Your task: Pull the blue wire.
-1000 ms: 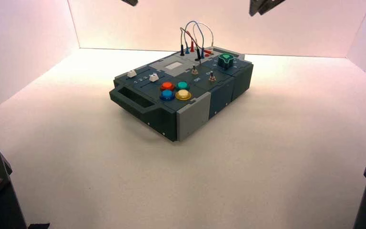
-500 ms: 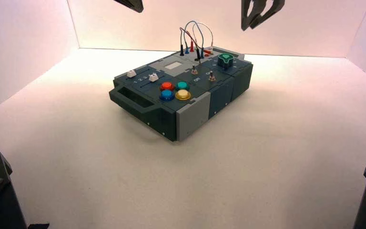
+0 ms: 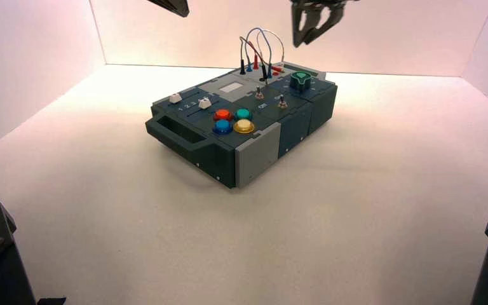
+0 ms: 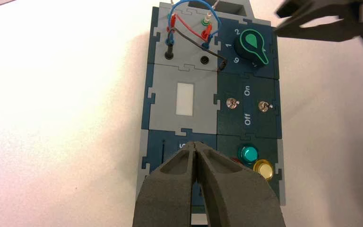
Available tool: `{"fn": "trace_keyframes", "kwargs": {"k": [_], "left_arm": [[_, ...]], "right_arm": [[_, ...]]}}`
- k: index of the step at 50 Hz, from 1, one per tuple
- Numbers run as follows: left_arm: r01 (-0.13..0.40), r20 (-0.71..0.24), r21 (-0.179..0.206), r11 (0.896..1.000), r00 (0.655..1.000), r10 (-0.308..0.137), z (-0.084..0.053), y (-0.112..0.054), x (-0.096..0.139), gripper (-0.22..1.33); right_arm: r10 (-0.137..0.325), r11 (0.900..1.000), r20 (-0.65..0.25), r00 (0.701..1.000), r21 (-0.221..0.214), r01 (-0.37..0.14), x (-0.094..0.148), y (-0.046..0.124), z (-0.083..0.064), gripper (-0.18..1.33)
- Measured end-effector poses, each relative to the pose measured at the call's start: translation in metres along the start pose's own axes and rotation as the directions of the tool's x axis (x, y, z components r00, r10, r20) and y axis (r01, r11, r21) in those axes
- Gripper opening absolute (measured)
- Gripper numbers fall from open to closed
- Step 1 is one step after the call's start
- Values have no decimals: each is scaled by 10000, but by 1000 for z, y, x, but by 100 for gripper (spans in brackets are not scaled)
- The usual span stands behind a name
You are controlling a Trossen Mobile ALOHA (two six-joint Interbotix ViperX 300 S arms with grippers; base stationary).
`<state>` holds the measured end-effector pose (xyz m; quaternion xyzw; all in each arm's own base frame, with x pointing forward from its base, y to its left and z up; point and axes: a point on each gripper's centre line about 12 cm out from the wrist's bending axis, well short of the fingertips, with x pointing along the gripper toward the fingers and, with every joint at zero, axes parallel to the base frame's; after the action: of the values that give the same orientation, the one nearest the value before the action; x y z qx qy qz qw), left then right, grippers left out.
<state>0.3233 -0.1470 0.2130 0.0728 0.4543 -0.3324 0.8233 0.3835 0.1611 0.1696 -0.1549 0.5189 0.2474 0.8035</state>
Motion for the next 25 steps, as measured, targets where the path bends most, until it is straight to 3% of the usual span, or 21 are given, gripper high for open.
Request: {"fn": "trace_keyframes", "kwargs": {"k": [9,16,25], "left_arm": [[-6,-11,-2,10000,10000,6,0,1,0,-16],[5,-32,22,10000,10000,-5,0,0,0,-16],[2,-18,27,10000,10000,-2,0,0,0,-16]], "right_arm": [[132,9999,-218,9997,91,-130,11,-4,6,78],[455,9990,-207,9987,61,-454,20,-3,12,78],[918,9951,-188,9956,382,-910,31,-8,18,77]]}}
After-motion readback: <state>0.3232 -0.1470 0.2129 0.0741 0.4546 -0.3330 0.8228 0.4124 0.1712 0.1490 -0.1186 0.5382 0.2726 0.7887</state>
